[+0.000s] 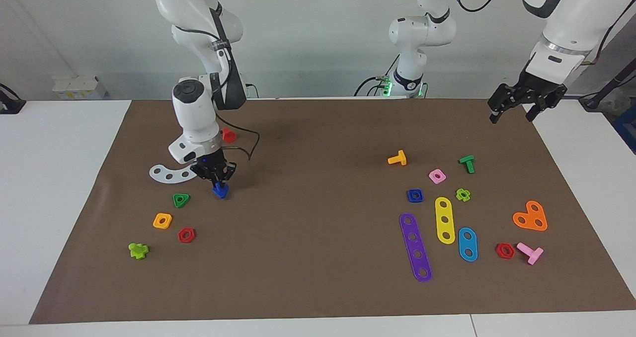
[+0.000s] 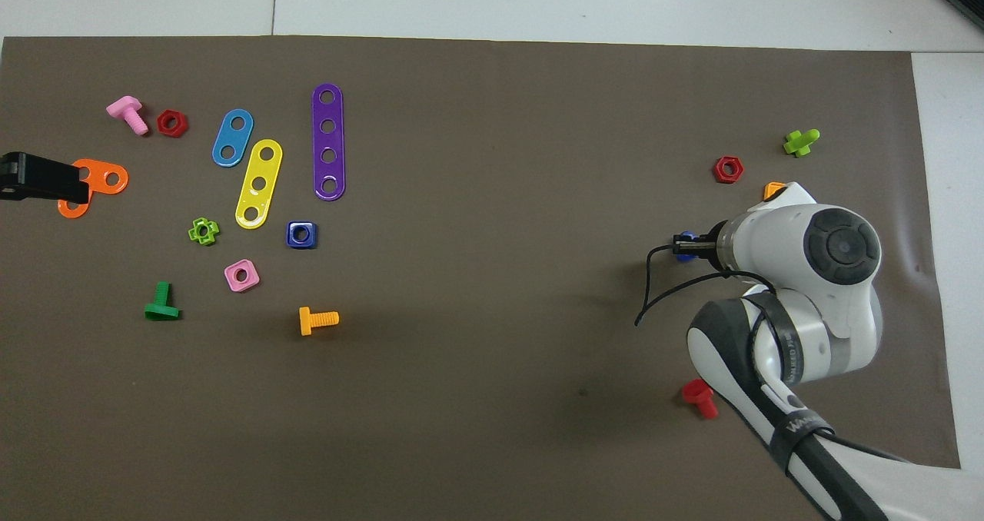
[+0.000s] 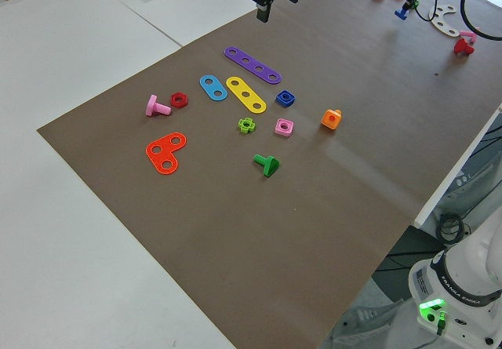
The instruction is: Unscrew and place screws in storage area
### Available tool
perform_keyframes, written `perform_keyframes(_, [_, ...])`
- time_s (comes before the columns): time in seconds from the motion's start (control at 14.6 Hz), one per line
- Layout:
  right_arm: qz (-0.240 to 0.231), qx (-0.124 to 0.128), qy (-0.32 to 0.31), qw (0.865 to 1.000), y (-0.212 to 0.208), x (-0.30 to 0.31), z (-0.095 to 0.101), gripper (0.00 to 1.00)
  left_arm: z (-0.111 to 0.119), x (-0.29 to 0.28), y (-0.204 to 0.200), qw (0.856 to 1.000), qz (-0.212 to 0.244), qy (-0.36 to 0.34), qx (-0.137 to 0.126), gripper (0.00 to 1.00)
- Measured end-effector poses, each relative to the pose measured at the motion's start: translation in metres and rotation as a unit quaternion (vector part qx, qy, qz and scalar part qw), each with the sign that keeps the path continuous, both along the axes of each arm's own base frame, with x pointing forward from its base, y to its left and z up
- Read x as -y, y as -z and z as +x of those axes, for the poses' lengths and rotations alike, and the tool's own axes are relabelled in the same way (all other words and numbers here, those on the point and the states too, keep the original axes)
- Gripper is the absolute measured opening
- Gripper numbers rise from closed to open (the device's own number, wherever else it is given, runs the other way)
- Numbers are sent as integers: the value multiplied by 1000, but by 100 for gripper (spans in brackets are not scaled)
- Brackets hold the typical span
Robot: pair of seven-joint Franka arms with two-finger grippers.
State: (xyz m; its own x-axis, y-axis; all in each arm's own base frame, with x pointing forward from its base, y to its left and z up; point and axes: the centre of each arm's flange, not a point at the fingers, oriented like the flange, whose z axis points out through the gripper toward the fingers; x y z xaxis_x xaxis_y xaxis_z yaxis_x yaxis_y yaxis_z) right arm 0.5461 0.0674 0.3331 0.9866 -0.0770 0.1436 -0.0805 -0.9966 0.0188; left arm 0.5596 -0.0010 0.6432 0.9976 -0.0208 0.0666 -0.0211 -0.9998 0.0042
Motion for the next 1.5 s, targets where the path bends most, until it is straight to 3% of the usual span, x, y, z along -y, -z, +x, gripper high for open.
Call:
perform_keyframes(0.48, [-5, -5, -19, 1000, 7, 19, 2, 19, 1, 3, 14, 1000, 0, 3, -7, 100])
perform_keyframes(0.61, [-6, -6, -25, 1000, 7, 20, 2, 35, 2, 3, 14, 1000, 0, 2, -7, 100])
perform_keyframes(0.82, [-7, 3, -27, 1000, -3, 22, 8, 68, 1, 2, 13, 1000, 0, 2, -6, 100])
perform_keyframes(1.02, [-11, -9, -25, 1000, -38, 23, 12, 98, 1, 1, 14, 1000, 0, 1, -6, 100])
perform_keyframes(1.5, [-19, -15, -20, 1000, -184, 17, 13, 100, 1, -5, 14, 1000, 0, -5, -7, 100])
